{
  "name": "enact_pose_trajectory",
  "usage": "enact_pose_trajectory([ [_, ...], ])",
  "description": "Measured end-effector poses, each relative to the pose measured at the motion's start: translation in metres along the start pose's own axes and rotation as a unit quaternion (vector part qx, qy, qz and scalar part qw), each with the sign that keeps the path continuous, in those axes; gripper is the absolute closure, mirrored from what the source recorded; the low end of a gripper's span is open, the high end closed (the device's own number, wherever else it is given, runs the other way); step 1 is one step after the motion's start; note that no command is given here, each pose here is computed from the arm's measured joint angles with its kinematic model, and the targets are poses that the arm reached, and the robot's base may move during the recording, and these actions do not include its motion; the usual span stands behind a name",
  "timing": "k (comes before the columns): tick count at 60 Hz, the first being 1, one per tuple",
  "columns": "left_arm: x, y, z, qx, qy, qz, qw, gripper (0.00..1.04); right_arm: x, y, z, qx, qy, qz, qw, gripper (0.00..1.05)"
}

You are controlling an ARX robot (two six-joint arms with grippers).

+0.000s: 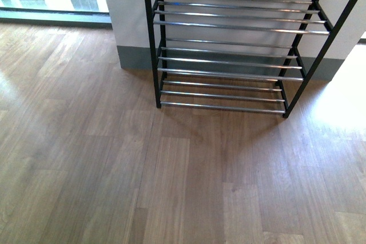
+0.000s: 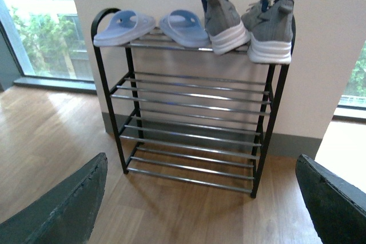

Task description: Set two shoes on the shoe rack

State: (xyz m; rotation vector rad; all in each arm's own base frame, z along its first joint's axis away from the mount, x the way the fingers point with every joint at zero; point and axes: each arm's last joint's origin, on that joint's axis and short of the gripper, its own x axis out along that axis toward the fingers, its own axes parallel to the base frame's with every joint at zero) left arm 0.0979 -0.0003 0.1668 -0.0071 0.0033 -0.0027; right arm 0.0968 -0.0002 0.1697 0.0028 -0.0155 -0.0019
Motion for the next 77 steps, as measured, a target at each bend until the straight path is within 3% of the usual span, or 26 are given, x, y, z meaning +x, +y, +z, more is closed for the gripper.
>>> enact_pose_trajectory([
  [77, 0.0, 0.0, 0.0, 0.0, 0.0, 0.0, 1.0, 0.09, 0.0, 0.0, 0.0, 0.0, 0.0, 0.0, 1.0, 0.09],
])
